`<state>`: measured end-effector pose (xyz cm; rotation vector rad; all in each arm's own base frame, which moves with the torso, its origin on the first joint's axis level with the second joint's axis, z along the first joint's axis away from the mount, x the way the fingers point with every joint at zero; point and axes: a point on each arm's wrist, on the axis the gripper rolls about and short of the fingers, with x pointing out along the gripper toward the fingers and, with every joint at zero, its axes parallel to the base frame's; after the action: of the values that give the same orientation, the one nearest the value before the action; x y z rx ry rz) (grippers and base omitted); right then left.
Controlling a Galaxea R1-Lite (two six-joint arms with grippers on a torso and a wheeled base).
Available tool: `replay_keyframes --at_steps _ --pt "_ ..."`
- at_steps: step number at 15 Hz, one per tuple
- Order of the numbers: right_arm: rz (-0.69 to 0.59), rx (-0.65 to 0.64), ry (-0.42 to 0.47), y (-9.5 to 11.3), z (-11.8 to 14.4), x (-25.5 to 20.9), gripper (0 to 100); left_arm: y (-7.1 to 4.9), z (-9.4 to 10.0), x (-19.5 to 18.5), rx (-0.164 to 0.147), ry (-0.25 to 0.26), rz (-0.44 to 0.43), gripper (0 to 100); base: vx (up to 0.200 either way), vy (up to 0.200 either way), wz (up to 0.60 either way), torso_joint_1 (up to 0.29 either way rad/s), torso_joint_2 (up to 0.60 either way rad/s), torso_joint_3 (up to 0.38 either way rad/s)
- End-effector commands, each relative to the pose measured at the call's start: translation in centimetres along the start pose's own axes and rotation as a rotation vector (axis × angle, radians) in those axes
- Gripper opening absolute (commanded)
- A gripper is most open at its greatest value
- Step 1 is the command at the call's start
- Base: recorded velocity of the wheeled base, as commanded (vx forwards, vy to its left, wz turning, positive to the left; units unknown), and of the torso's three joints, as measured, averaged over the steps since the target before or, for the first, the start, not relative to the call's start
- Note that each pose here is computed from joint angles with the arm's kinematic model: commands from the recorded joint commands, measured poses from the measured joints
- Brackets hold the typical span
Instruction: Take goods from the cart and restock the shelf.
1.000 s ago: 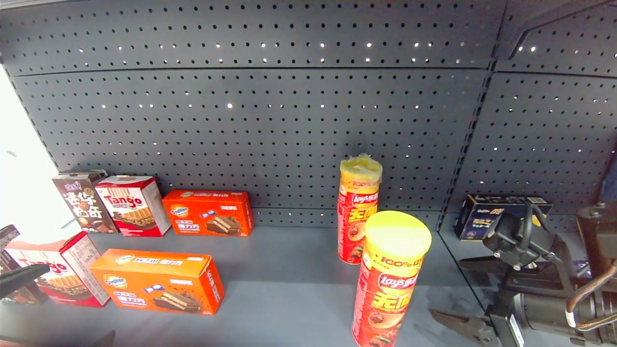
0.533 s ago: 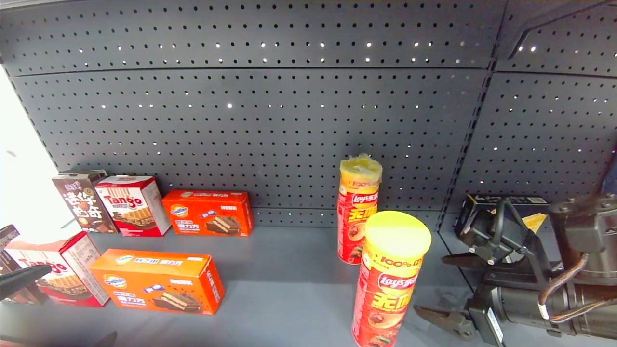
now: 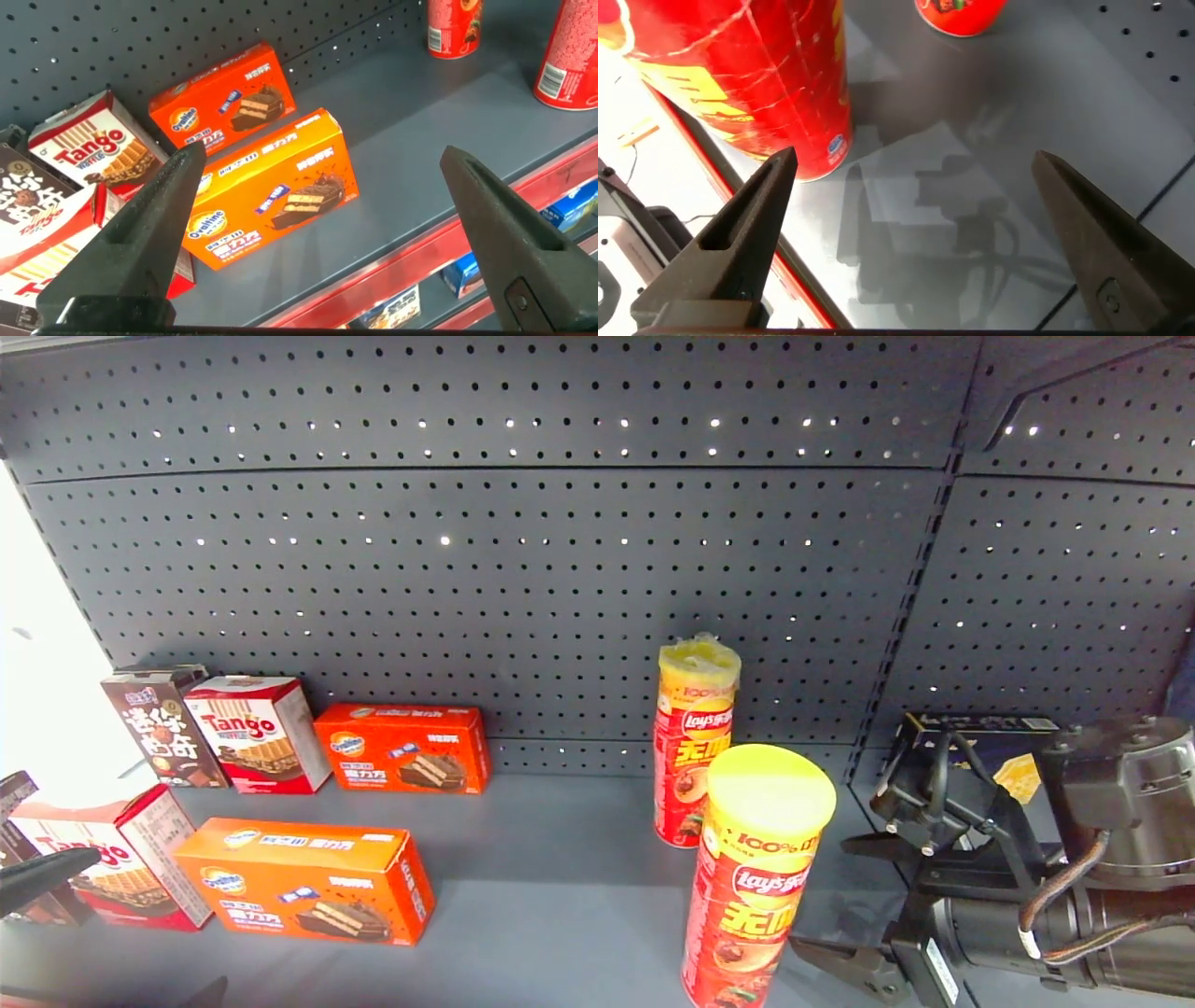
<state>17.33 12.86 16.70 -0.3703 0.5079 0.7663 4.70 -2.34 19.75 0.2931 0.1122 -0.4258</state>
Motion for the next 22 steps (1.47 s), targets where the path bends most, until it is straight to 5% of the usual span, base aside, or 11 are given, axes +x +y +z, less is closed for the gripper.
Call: replay_keyframes --at_steps 1,22 --pt "0.007 -0.003 0.002 0.1 0.0 0.1 100 0.0 -0.1 0.1 0.001 0.01 -0.001 100 0.0 0.0 0.0 0.0 0.0 0.0" --pt "0.008 -0.008 -0.012 -0.3 1.6 1.6 100 -0.1 -0.2 0.1 0.001 0.008 -0.003 100 0.0 0.0 0.0 0.0 0.0 0.0"
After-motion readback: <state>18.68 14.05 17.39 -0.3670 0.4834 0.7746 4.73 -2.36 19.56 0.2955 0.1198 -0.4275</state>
